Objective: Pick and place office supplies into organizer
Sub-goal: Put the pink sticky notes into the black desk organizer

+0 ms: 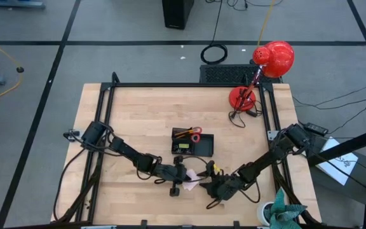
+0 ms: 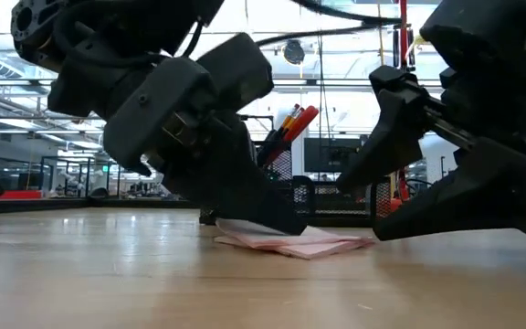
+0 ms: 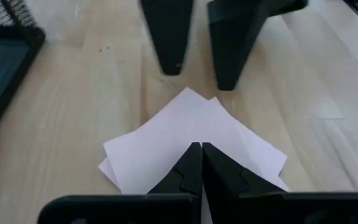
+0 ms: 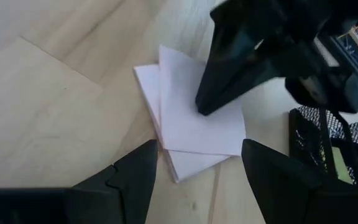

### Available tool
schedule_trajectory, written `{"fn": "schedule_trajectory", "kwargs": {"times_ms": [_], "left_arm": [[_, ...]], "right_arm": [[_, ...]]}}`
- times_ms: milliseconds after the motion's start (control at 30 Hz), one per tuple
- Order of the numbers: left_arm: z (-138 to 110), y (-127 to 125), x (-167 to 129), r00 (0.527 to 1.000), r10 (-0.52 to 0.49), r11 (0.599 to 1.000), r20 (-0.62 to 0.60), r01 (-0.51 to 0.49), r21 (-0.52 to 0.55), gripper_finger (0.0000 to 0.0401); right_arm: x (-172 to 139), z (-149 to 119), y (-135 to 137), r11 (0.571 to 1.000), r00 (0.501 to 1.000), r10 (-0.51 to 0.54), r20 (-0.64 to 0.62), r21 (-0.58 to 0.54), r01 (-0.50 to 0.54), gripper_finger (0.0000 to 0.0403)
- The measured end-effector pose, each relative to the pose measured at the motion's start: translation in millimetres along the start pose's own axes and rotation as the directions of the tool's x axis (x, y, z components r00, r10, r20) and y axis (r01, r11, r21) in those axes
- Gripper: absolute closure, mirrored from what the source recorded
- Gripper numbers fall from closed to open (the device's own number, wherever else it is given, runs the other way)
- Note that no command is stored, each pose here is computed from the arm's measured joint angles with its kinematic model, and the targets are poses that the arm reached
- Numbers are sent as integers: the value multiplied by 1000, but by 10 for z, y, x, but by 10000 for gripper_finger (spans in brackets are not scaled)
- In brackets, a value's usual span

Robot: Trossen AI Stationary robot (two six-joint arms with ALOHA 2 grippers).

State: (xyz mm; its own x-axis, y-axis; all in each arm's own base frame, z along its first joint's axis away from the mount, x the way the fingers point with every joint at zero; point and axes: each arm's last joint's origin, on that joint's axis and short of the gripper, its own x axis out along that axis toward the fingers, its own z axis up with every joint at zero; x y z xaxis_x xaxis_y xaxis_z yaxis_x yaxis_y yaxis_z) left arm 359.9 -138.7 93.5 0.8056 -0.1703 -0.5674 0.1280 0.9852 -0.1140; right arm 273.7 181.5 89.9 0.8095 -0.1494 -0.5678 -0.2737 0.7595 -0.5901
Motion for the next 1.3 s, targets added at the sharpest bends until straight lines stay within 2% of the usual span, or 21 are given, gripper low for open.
{"fn": "schedule_trajectory", "kwargs": {"times_ms": [233, 333, 467, 700, 767, 933, 1133, 1300], "left_arm": [[4, 37, 0, 1000, 11, 999, -10, -12, -41, 397], [19, 44, 2, 1000, 12, 999, 4, -12, -51, 391], [52, 11, -2, 999, 6, 1000, 47, -6, 9, 382], [251, -231, -199, 988, -67, 993, 140, 52, 107, 398], [265, -244, -269, 994, -29, 994, 103, 18, 110, 396], [132, -120, -320, 982, 179, 983, -55, -176, 57, 388], [28, 68, -273, 957, 244, 968, -155, -250, -18, 396], [30, 138, -249, 953, 258, 962, -159, -268, -48, 387]], "right_arm": [[-19, 14, 36, 998, 999, 46, 20, -36, -46, 177], [-7, 9, 30, 996, 997, 73, 21, -49, -72, 177], [-4, 5, 26, 997, 998, 66, 17, -50, -65, 177], [-6, -22, 7, 999, 1000, -17, -24, -47, 16, 177], [-6, -30, 7, 999, 999, -20, -32, -47, 19, 177], [-7, -39, 8, 999, 999, -22, -38, -25, 21, 177], [-6, -38, 7, 999, 999, -23, -38, -23, 22, 177], [-5, -38, 5, 1000, 999, -23, -37, -22, 22, 177]]}}
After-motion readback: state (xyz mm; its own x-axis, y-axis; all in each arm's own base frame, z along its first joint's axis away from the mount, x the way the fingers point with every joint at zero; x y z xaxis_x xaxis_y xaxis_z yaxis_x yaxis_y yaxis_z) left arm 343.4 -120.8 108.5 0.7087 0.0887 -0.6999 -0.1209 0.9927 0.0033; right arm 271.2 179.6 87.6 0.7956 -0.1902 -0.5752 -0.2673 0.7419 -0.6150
